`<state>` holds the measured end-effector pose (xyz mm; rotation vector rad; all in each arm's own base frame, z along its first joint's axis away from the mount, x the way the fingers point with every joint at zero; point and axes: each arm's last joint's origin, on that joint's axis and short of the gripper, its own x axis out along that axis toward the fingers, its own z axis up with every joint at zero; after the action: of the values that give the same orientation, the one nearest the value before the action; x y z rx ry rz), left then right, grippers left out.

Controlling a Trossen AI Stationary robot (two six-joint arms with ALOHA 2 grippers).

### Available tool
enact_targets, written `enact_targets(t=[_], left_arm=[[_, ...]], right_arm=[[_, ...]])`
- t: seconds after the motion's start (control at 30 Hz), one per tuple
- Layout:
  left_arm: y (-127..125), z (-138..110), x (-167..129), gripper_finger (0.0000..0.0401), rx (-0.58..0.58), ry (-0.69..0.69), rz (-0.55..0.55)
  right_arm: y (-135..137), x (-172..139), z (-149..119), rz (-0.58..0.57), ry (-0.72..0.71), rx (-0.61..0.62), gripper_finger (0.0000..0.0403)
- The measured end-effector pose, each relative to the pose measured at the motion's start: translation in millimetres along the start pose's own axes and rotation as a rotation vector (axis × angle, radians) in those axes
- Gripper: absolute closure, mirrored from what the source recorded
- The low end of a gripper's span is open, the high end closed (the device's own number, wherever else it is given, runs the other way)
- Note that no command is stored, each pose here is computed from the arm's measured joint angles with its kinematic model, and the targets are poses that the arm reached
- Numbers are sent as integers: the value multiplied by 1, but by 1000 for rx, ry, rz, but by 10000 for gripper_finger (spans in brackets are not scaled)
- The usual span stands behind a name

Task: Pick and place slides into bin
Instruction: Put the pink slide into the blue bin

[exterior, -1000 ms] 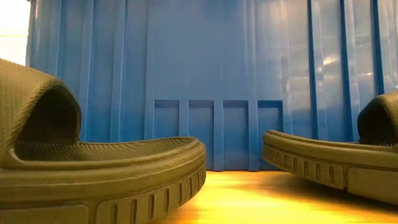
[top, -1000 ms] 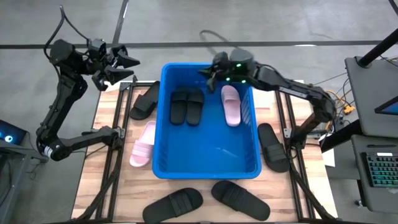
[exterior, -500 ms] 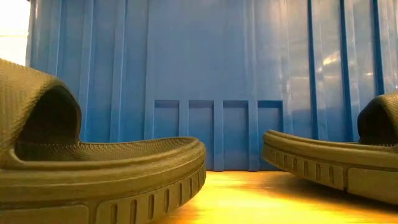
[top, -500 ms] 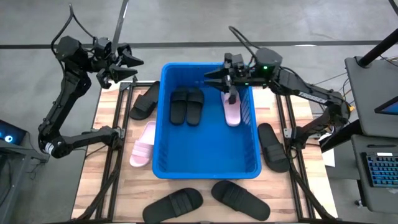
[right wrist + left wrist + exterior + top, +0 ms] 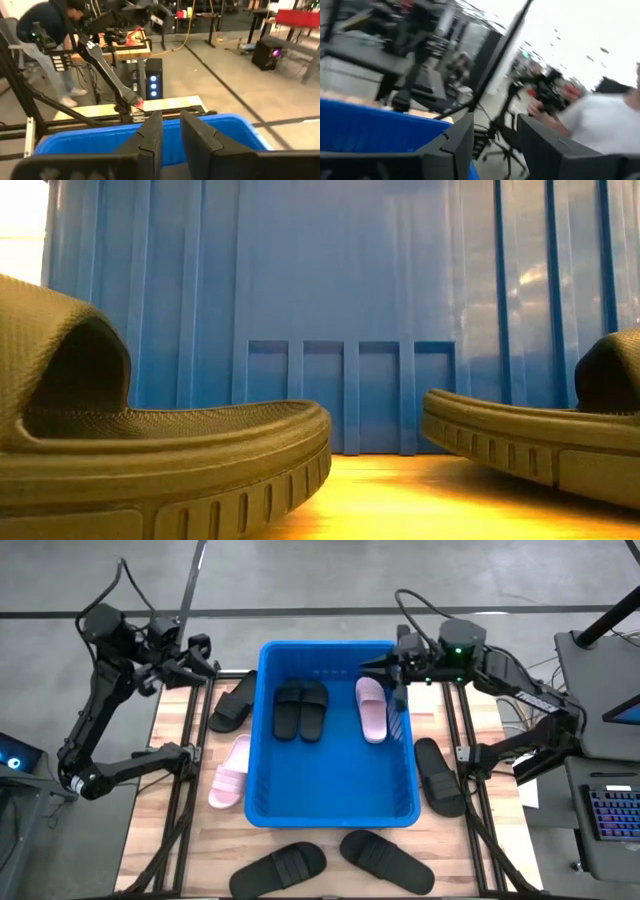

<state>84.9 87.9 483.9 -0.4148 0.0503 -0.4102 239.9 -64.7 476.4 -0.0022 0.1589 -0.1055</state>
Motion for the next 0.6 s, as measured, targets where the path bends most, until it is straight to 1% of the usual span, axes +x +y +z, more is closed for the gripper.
enact_targets(t=[0.07, 0.1, 0.2, 0.23, 0.33, 0.5, 0.53, 0.6], left_arm=[[4, -4, 0, 270, -47, -37, 56], [6, -5, 0, 272, -51, -56, 83], [7, -10, -1, 279, -16, -107, 159], [7, -12, -2, 281, -1, -135, 201], [1, -15, -5, 295, 53, -246, 371], [-24, -22, -17, 326, 163, -407, 752], [-28, -25, -19, 332, 174, -416, 811], [-36, -33, -21, 341, 188, -408, 879]], right_arm=[[1, -4, 2, -4, -11, -34, 350], [1, -7, 3, -6, -17, -46, 351], [2, -16, 6, -26, -34, -58, 351], [2, -19, 7, -30, -38, -59, 350], [3, -27, 6, -48, -16, -63, 349], [4, -41, 1, -100, 51, -66, 349], [4, -43, 0, -110, 60, -64, 349], [4, -46, -1, -120, 76, -64, 349]])
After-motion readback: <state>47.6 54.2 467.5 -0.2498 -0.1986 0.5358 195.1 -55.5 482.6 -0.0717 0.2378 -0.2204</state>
